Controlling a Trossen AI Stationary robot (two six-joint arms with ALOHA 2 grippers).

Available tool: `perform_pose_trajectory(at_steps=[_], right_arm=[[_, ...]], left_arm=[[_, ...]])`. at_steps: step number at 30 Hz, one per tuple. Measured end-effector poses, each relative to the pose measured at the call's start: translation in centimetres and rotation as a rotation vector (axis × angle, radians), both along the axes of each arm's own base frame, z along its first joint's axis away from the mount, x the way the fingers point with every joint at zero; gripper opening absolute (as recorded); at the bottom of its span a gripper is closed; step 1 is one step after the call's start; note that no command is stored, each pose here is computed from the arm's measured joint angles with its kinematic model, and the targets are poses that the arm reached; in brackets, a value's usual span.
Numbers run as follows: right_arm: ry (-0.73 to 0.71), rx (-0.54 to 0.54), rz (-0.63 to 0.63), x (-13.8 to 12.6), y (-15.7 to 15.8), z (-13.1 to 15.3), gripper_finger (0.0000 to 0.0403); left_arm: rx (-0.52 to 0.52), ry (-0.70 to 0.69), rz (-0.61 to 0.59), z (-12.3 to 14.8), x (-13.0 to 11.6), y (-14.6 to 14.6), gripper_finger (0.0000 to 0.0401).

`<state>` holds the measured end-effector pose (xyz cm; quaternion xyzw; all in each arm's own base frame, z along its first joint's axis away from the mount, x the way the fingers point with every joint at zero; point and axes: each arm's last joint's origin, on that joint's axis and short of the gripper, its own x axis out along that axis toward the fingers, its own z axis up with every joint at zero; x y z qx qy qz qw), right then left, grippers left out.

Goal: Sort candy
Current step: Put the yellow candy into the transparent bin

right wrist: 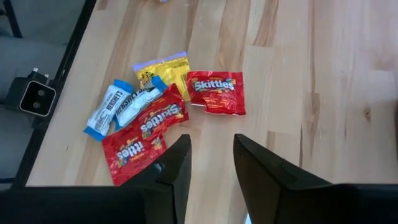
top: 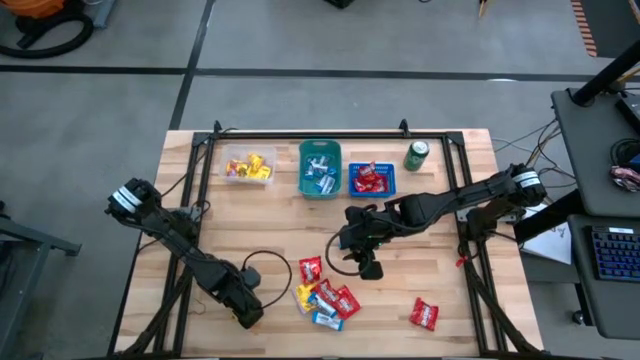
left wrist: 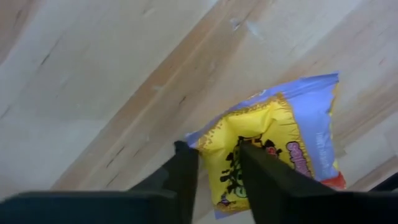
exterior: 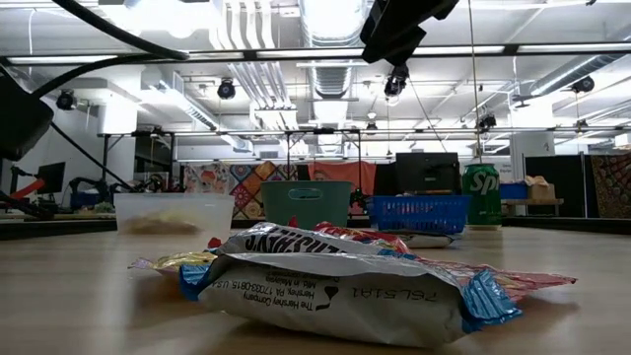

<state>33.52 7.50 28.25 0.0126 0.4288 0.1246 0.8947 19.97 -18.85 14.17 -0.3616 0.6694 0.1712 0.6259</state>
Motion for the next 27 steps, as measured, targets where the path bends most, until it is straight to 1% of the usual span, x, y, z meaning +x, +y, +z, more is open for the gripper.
perform_pose_trajectory(at_steps=[4,6,9,12,18,21,27], right_arm=[[0.004,-0.003,0.002,0.0,0.0,-0.2,0.0106],[0.006,-0.004,0.002,-0.1,0.0,-0.3,0.0104],[0.011,-0.005,0.003,-0.1,0.0,-0.4,0.0101],[0.016,-0.005,0.002,-0.1,0.0,-0.5,0.0100],[0.026,-0.011,0.007,-0.2,-0.1,-0.6,0.0100],[0.038,-0.016,0.010,-0.3,-0.1,-0.7,0.0096],[0.077,-0.017,0.003,-0.6,-0.1,-1.0,0.0089]], left_arm=[[0.002,-0.002,0.000,0.0,0.0,0.0,0.0030],[0.002,-0.004,0.000,0.1,0.0,0.0,0.0008],[0.012,-0.008,-0.004,0.2,0.0,0.1,0.0007],[0.050,-0.026,-0.012,0.9,-0.1,0.3,0.0001],[0.145,-0.093,-0.018,3.8,-0.2,0.8,0.0000],[0.193,-0.150,-0.011,5.3,-0.3,1.3,0.0000],[0.290,-0.246,0.019,7.2,-0.5,2.9,0.0000]])
